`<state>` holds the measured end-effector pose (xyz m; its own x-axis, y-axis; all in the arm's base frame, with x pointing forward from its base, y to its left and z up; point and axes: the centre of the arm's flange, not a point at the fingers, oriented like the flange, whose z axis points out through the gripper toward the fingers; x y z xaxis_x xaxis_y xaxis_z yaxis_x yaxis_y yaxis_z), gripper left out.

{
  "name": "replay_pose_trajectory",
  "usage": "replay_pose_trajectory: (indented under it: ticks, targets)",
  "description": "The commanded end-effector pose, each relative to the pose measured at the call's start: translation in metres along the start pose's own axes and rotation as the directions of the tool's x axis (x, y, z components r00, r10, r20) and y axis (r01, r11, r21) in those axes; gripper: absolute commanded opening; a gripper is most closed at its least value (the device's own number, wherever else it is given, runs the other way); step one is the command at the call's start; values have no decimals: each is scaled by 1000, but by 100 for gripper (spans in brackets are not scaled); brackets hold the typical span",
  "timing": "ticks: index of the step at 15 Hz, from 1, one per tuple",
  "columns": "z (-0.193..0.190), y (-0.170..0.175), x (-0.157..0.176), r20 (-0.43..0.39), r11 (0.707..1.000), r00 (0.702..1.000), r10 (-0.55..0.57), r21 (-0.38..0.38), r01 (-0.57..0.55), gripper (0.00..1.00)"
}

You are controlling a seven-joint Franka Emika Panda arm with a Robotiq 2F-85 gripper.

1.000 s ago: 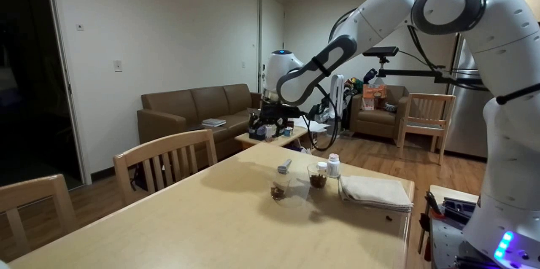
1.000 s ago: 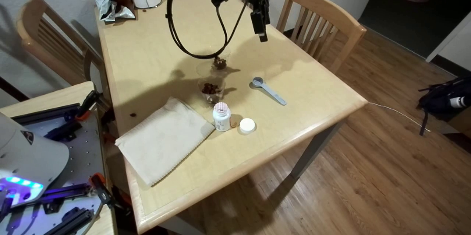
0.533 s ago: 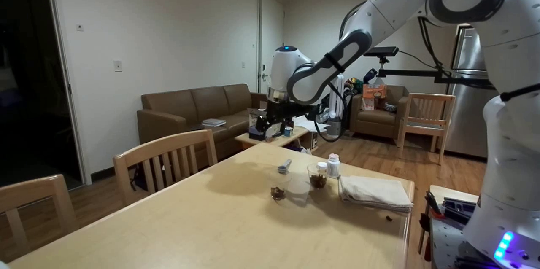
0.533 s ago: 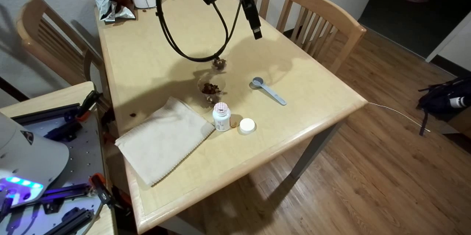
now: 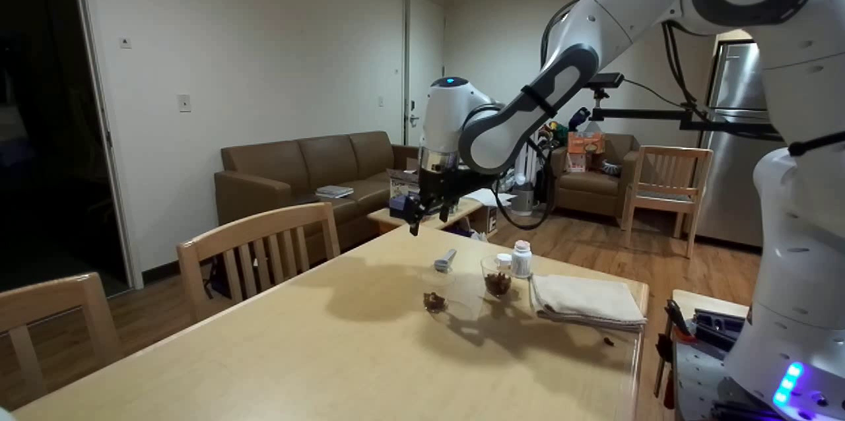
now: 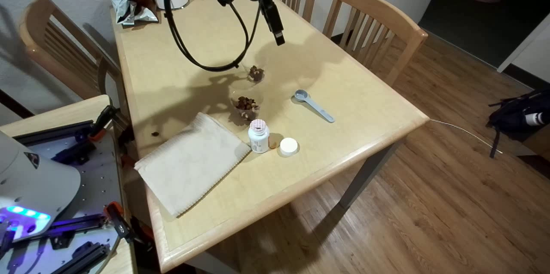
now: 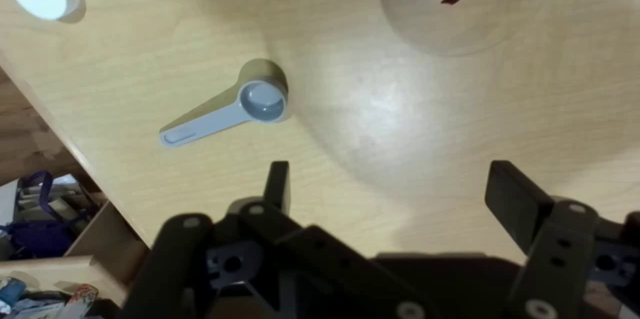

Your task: Take the grey measuring spoon out of the cup on the left, pour the contents in the cup on the left into the cup on the right

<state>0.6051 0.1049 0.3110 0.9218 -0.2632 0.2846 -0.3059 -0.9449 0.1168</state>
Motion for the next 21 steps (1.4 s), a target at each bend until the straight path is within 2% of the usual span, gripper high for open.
replay_pose_trajectory:
  ticks: [1, 3, 5, 8, 12, 15, 21]
  targets:
    - [0, -39, -29, 9, 994, 994, 107, -13, -107, 100]
    - [3, -60, -40, 21, 993, 993, 120, -5, -120, 100]
    - [5, -75, -49, 39, 991, 991, 128, 39, -130, 100]
    - [11, -89, -58, 37, 973, 973, 229, 7, -229, 100]
    - [27, -85, -59, 55, 938, 937, 346, -3, -346, 100]
    - [39, -81, -56, 60, 920, 918, 393, -19, -393, 100]
    - [63, -80, -52, 112, 905, 899, 423, -18, -424, 100]
